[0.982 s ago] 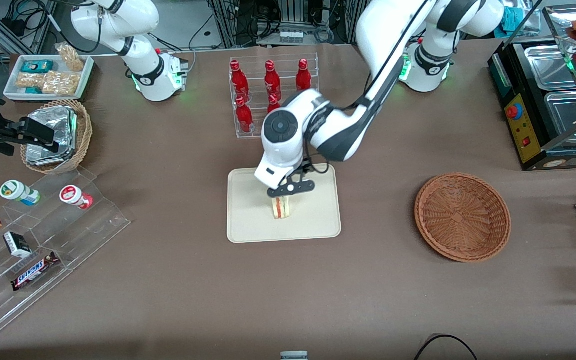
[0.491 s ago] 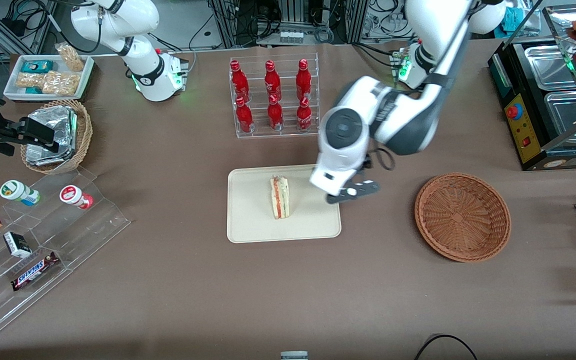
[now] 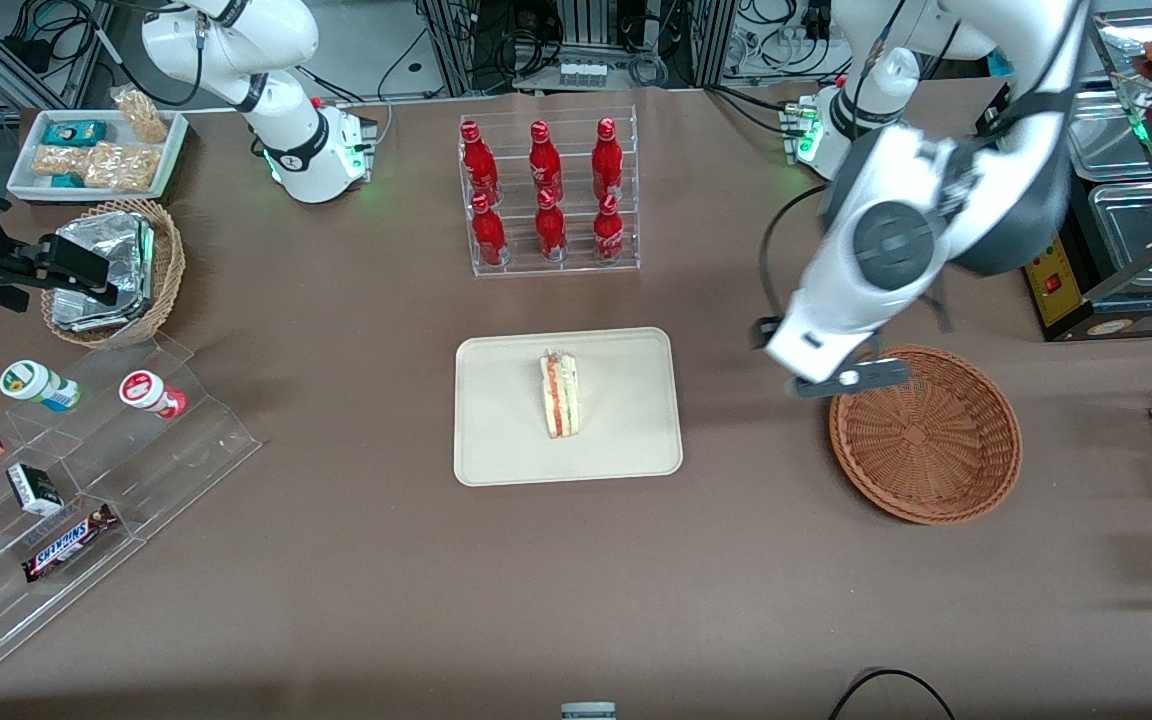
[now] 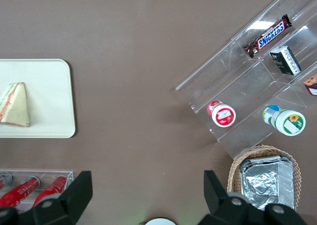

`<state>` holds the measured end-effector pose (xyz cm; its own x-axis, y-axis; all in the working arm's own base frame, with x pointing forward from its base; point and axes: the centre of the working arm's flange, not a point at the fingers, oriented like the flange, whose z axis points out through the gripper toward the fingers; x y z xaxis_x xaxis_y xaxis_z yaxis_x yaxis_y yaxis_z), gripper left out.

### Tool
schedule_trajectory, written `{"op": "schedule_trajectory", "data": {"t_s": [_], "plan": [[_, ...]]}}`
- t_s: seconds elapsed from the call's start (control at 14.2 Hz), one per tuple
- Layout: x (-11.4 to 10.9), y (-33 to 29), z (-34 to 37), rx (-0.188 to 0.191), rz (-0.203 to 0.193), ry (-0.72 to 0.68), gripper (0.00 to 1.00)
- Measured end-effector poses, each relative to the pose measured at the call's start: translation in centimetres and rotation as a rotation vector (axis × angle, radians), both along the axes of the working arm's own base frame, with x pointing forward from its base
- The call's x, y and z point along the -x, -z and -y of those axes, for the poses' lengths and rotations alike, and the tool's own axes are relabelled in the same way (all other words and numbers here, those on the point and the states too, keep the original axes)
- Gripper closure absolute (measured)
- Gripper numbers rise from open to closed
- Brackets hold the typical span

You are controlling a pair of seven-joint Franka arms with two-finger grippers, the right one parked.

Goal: Place sandwich from basket to tray

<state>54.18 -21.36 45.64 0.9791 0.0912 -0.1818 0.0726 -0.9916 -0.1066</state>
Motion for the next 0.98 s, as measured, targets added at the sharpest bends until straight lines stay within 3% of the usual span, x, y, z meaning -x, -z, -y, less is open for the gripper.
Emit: {"op": "schedule_trajectory", "data": {"t_s": [0.49, 0.84, 0.98], "plan": [[1.8, -10.1, -14.0, 0.074, 0.022, 0.178, 0.0], [1.2, -16.6, -18.7, 0.082, 0.138, 0.186, 0.0], [1.2, -17.8, -19.4, 0.08, 0.163, 0.176, 0.0]]}}
